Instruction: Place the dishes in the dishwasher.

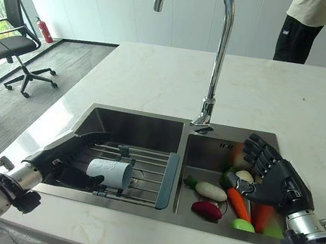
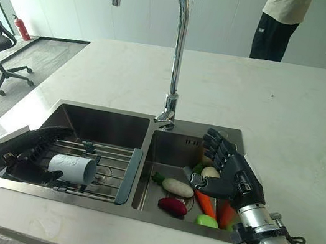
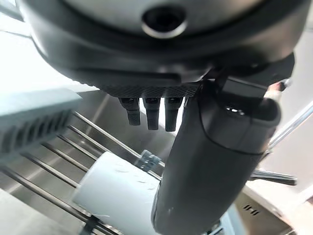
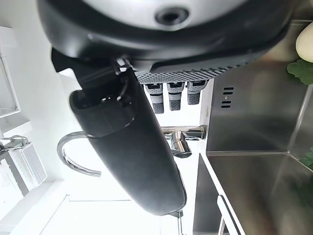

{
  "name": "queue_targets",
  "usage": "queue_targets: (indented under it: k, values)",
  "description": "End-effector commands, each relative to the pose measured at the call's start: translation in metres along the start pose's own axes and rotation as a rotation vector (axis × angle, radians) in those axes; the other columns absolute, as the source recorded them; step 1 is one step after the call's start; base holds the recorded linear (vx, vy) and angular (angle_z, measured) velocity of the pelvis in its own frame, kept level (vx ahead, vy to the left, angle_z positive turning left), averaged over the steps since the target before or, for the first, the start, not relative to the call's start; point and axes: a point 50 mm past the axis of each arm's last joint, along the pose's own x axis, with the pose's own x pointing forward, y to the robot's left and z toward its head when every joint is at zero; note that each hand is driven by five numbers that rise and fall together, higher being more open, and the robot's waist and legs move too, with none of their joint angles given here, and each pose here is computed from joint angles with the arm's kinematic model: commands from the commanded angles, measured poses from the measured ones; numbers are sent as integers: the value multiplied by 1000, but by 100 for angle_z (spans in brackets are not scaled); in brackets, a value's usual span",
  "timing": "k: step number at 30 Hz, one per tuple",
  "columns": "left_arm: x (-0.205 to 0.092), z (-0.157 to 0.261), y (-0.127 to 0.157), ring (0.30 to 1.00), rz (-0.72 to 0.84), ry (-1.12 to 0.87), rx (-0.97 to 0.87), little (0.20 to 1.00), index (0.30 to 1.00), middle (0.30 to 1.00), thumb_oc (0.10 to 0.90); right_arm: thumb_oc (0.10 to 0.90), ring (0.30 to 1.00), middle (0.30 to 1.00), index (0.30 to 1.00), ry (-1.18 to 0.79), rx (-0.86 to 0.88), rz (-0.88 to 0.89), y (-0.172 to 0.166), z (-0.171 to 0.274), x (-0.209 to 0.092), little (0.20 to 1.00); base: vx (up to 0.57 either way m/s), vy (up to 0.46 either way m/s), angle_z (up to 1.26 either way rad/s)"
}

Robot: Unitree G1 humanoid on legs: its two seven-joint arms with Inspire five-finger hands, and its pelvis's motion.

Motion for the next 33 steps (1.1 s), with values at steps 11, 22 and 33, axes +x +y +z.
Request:
queue_targets:
  k: [11,22,33]
  values:
    - [11,34,43,900,115,-104,202,900,900,900,800,800,900,900,900,-277,-59,37,-4,52,25,900,0,0,0]
    - [20,31,35,900,15,-54,235,900,900,900,800,800,900,900,900,-267,-68,48,-3,51,27,900,0,0,0]
    - [27,21,28,900,-53,24,229,900,900,900,800,800,900,900,900,-260,-85,61,-2,51,30,900,0,0,0]
